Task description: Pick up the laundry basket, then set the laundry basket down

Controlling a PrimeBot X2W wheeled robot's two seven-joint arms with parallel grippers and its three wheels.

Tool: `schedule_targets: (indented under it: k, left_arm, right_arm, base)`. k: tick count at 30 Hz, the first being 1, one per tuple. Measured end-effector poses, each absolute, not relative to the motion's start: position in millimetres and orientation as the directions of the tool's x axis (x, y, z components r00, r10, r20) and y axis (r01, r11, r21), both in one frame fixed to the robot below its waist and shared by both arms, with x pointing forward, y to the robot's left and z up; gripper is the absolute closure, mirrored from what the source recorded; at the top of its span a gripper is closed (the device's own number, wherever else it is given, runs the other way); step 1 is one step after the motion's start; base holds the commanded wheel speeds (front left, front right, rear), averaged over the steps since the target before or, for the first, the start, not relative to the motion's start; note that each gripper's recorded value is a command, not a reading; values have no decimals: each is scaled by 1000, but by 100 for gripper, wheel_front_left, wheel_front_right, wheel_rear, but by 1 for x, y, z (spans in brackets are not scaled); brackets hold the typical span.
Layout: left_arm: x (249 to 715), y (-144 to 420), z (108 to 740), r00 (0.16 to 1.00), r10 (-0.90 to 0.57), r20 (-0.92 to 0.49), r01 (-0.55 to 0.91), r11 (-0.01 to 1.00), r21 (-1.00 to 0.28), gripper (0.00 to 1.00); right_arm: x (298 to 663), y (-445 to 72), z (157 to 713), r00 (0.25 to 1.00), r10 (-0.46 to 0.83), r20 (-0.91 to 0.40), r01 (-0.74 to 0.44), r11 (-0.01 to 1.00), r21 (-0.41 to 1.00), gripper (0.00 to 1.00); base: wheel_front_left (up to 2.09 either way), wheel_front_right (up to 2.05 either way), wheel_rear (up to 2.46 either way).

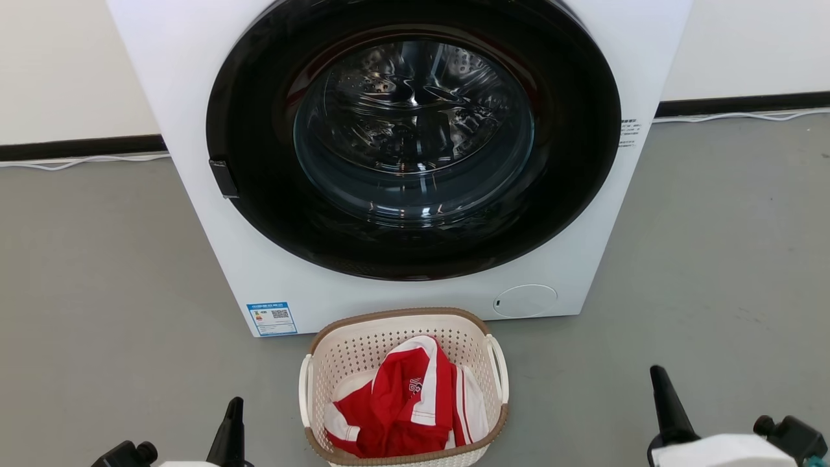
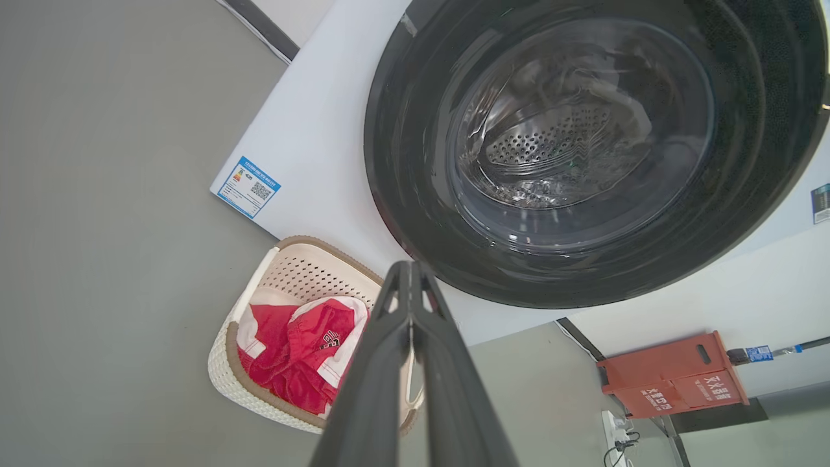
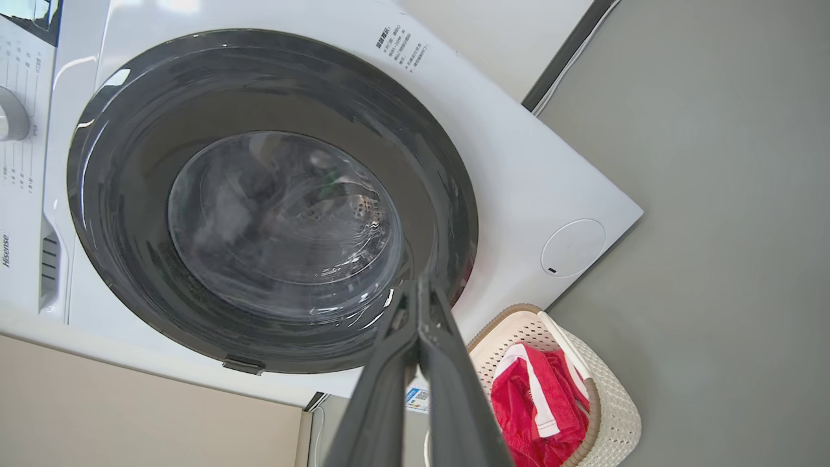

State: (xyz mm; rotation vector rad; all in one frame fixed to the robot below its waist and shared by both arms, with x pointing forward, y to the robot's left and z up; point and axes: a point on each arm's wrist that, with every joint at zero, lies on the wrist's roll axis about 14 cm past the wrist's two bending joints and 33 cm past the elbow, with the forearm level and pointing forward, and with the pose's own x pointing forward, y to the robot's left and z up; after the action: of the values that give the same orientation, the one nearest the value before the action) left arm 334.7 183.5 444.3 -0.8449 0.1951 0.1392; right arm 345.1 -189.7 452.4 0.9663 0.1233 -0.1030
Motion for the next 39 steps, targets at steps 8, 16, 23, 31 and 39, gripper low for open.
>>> schedule_targets:
  k: [8,16,23,31,39]
  left_arm:
    - [339,184,445,974,32,-226,-202,584,-786,100]
    - [344,184,448,975,21,-222,-201,514,-834,100]
    - [349,185,452,979,13,-206,-191,438,-879,100]
    - [354,185,455,980,1,-197,-184,354,-917,100]
    - [359,186,461,985,-11,-173,-164,260,-952,100]
  right_arm:
    - [347,-194,453,987,-40,-155,154,495,855,100]
    - [354,-195,459,989,-42,-141,146,434,889,100]
    - [355,-197,458,988,-39,-149,152,370,916,100]
    - [359,-200,462,989,-42,-140,146,293,945,100]
    - [363,-200,465,990,-35,-133,138,212,968,100]
  base:
    - [0,0,0]
    - [0,0,0]
    - [0,0,0]
    - [0,0,0]
    - [0,0,0]
